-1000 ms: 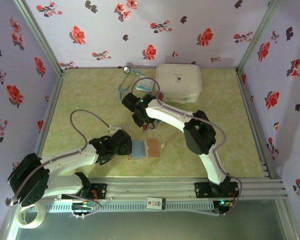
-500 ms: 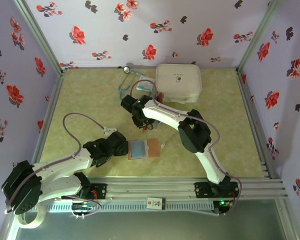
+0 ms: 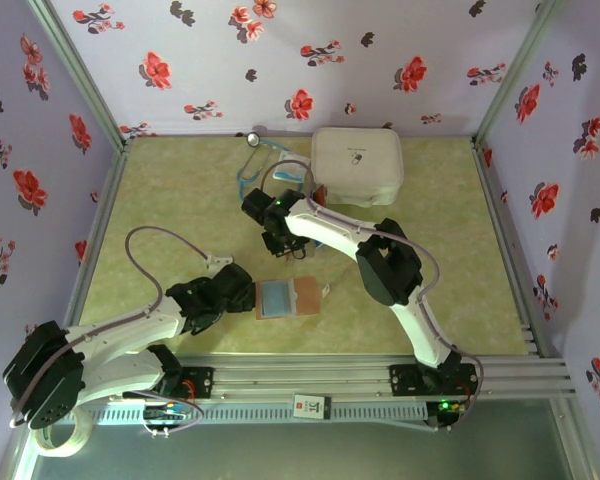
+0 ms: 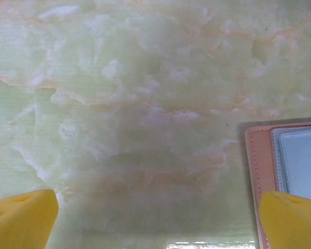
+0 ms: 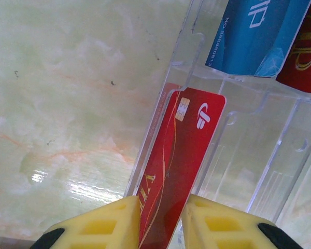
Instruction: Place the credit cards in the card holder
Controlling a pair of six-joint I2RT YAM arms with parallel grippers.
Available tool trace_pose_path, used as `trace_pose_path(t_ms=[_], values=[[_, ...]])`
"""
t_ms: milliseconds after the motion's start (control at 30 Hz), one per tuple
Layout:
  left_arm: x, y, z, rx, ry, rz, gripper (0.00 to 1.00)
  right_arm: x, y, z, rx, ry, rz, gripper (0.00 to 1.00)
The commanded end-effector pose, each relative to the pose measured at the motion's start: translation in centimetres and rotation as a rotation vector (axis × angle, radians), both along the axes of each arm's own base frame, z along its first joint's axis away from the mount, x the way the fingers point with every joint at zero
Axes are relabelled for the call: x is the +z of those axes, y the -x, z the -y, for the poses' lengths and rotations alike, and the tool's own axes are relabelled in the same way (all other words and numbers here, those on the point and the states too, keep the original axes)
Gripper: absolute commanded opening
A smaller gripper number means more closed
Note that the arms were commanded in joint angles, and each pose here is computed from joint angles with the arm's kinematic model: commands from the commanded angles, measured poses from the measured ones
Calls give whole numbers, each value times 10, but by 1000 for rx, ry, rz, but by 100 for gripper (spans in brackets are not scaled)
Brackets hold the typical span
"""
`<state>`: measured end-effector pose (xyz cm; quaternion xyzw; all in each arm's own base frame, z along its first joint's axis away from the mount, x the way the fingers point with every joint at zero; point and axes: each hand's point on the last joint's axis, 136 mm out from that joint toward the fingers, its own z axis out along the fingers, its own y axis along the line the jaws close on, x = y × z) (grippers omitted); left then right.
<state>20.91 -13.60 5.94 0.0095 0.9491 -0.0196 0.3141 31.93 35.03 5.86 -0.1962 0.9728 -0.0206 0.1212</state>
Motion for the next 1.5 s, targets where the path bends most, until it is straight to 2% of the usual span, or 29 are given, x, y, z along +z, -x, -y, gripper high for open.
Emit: trace_pose_path(t_ms=[0,433,833,1233,1467], values=[[-3,-2,-9,32,-23,11,100,10,-6,-3,-26,-36,12,25],[-5,-2,-7,29,-28,0,100,14,-11,0,-50,-68,11,16],[-5,-2,-6,20,-38,-6,100,24,-12,2,-94,-175,-21,0],[-7,0,8,-51,-40,-69,100,95,-5,1,-74,-324,61,0],[-4,3,27,-123,39,-83,100,125,22,4,-54,-518,80,0]])
